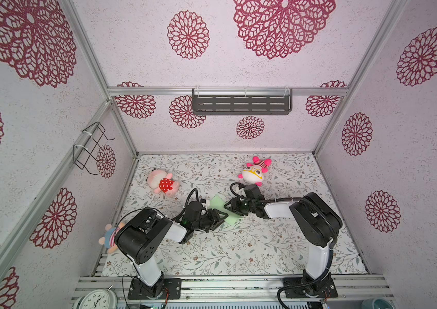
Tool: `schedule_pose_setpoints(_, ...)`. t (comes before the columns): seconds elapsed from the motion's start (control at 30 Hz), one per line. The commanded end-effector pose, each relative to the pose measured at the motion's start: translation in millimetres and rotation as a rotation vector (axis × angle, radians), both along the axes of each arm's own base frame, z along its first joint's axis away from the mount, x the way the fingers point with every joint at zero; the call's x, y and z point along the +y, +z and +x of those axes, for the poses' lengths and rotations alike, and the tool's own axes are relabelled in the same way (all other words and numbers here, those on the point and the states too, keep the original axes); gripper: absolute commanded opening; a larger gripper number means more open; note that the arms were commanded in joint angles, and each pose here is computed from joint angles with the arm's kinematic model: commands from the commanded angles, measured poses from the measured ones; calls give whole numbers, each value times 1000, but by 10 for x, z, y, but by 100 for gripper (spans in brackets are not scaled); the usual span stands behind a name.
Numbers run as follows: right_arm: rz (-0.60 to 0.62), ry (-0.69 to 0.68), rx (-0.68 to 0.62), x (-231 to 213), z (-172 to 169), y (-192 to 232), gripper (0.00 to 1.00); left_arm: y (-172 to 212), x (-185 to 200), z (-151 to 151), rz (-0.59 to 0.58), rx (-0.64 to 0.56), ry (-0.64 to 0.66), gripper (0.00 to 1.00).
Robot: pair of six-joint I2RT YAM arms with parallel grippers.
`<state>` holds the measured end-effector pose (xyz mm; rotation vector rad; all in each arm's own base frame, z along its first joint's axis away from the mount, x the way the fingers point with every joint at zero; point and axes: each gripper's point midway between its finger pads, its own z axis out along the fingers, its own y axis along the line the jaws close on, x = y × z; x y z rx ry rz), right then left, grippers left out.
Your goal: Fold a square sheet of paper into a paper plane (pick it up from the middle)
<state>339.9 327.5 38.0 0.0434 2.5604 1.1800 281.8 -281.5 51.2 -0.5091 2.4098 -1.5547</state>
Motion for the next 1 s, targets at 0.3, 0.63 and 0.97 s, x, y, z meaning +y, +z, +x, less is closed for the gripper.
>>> schedule_pose_setpoints(0.3, -57, -34, 73, -145, -76, -196, 42, 18, -56, -42, -35, 0, 15, 48)
schedule_pose_setpoints(0.63, -34, -92, 92, -216, -121, -185, 34, -61, -38, -101, -17, 29, 54, 41)
schedule_pose_setpoints(0.97, 11, -116, 108, -211, -228, -55, 33, -107, -33, -13, 17, 39, 80, 32)
